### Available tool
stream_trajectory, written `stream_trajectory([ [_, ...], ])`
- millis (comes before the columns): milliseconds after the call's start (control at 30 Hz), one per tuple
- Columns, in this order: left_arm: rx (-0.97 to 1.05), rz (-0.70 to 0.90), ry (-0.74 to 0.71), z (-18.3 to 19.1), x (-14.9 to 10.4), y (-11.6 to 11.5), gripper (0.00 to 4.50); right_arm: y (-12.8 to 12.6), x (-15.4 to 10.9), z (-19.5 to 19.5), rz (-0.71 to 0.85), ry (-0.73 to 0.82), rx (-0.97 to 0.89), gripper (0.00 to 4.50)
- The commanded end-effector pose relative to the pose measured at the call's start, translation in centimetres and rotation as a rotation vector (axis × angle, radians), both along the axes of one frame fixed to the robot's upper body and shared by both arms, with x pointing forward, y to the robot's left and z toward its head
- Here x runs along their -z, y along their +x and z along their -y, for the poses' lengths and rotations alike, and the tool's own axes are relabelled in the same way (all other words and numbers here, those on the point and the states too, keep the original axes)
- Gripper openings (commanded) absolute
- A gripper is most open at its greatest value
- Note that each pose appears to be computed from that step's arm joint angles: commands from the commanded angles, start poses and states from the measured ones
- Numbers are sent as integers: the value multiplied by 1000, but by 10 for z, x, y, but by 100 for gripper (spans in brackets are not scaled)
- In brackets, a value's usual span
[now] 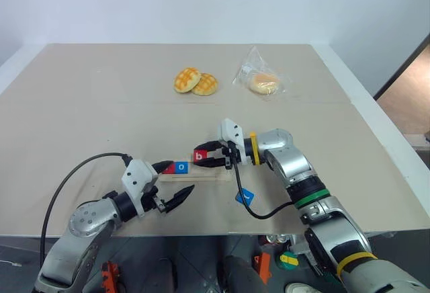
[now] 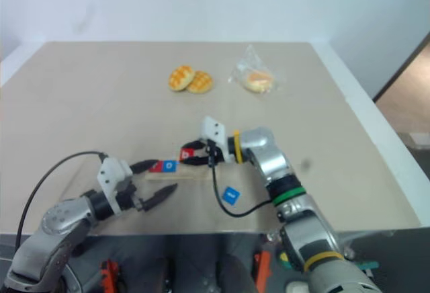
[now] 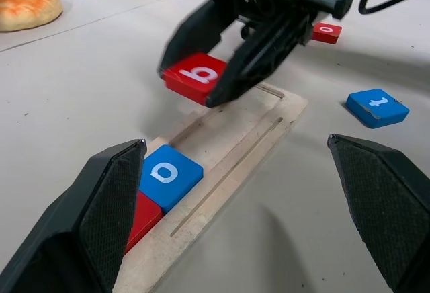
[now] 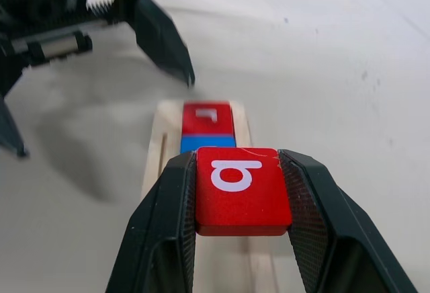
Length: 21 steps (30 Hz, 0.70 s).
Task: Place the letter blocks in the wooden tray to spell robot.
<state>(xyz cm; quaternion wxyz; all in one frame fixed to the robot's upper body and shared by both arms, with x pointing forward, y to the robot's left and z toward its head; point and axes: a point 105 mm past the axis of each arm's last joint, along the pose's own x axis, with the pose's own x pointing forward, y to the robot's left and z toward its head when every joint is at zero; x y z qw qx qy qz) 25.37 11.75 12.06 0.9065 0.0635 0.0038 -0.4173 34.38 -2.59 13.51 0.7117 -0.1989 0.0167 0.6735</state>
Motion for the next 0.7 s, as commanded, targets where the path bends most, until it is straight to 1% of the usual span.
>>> stream_trajectory([
  [33,30,46,7,5,-10,-4,450,-7,-6,5,57,29,19,205],
  [200,37,46,9,7,-10,-3,450,-5,0,6,57,25,51,205],
  [333,42,44,14,7,-9,-4,450,-3,8,10,22,-1,70,205],
  [533,41,42,19,6,-8,-4,450,-4,9,10,19,-2,75,205],
  [700,33,40,20,5,-8,-4,450,-3,3,11,18,27,144,205],
])
